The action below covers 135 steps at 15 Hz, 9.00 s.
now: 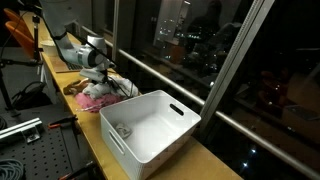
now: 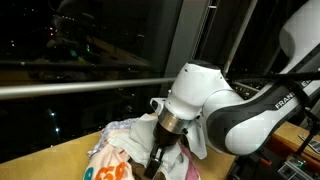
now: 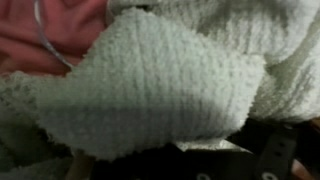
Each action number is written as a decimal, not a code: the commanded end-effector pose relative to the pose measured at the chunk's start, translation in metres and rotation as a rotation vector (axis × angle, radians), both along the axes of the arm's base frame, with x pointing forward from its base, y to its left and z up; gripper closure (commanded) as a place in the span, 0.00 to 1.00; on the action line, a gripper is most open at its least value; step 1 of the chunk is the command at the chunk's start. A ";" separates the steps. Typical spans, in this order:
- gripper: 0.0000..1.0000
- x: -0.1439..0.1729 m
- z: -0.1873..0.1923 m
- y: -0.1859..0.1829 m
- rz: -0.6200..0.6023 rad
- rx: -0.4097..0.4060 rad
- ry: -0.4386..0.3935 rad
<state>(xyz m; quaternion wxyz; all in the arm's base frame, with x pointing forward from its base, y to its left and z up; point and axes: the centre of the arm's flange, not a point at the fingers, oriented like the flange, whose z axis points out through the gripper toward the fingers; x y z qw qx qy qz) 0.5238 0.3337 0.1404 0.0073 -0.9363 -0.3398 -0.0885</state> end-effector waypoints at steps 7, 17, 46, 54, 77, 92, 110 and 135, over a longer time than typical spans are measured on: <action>1.00 -0.012 0.081 0.073 0.098 -0.028 -0.051; 1.00 -0.019 0.267 0.010 0.053 -0.178 -0.253; 0.60 0.027 0.135 -0.272 -0.337 -0.159 -0.201; 0.01 0.016 0.178 -0.103 -0.135 -0.095 -0.313; 0.41 0.051 -0.042 0.094 0.247 0.041 -0.111; 1.00 0.017 0.138 0.109 0.244 0.028 -0.245; 1.00 -0.030 0.497 -0.143 -0.173 -0.235 -0.643; 0.72 0.049 0.355 -0.317 -0.324 -0.304 -0.425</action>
